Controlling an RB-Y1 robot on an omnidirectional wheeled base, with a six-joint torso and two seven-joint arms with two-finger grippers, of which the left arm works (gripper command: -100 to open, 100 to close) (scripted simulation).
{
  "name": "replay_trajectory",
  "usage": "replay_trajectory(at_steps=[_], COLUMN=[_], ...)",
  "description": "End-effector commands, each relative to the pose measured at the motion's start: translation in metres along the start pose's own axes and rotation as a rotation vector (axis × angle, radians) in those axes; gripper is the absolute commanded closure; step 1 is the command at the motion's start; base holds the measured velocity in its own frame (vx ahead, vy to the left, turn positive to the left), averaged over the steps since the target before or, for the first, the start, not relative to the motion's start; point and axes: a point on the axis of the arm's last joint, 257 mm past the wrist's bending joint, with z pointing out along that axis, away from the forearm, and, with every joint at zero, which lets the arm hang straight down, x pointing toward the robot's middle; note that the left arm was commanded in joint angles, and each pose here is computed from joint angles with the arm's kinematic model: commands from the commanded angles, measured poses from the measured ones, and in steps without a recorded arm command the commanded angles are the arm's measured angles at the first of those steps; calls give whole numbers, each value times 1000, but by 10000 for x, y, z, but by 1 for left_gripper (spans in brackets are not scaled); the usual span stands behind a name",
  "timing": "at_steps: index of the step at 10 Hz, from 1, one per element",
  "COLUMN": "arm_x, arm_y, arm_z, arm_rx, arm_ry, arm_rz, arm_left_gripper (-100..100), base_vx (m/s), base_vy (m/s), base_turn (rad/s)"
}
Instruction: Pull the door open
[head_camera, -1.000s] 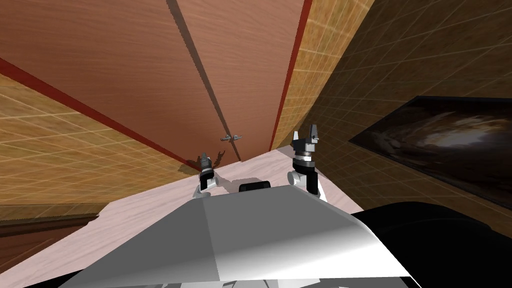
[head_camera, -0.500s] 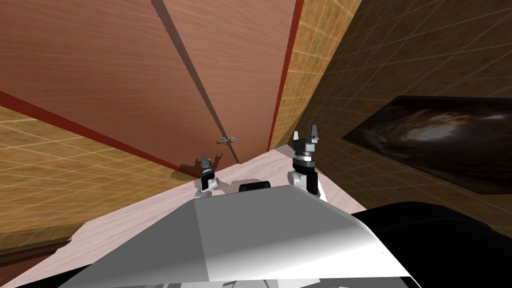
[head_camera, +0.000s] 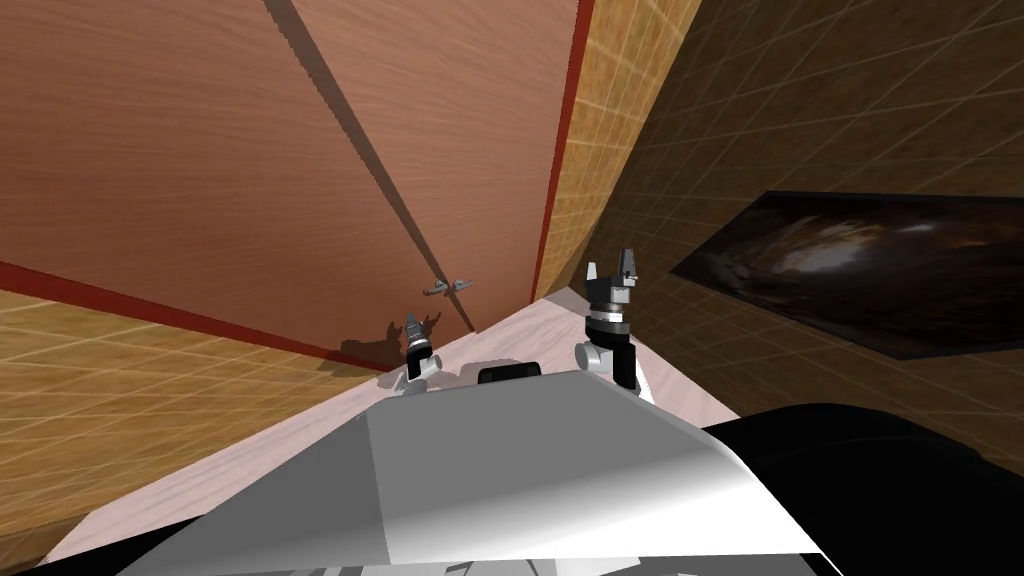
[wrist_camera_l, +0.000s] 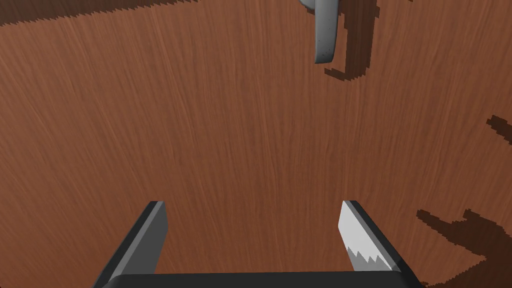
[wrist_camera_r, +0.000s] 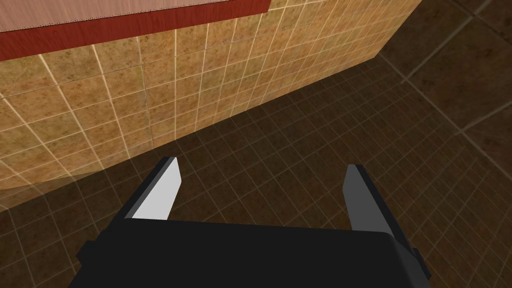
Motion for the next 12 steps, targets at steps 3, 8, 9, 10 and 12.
replay_trajectory(at_steps=[3,8,9,10,12], arm_x=[6,42,55,55,81], arm_y=[198,380,420,420,489], arm_z=[-52,-112,-128,-128,-158], arm_rx=[-42,-83,-92,-92,-109], arm_ry=[-26,-48,-53,-53,-61], arm_rz=[-29,-60,-68,-68,-81], arm_left_gripper=[-100,-100,-100,-100,-100], base_vx=[69,54,56,35,38], base_vy=[46,40,51,34,26], base_turn=[-160,-89,-130,-31,-72])
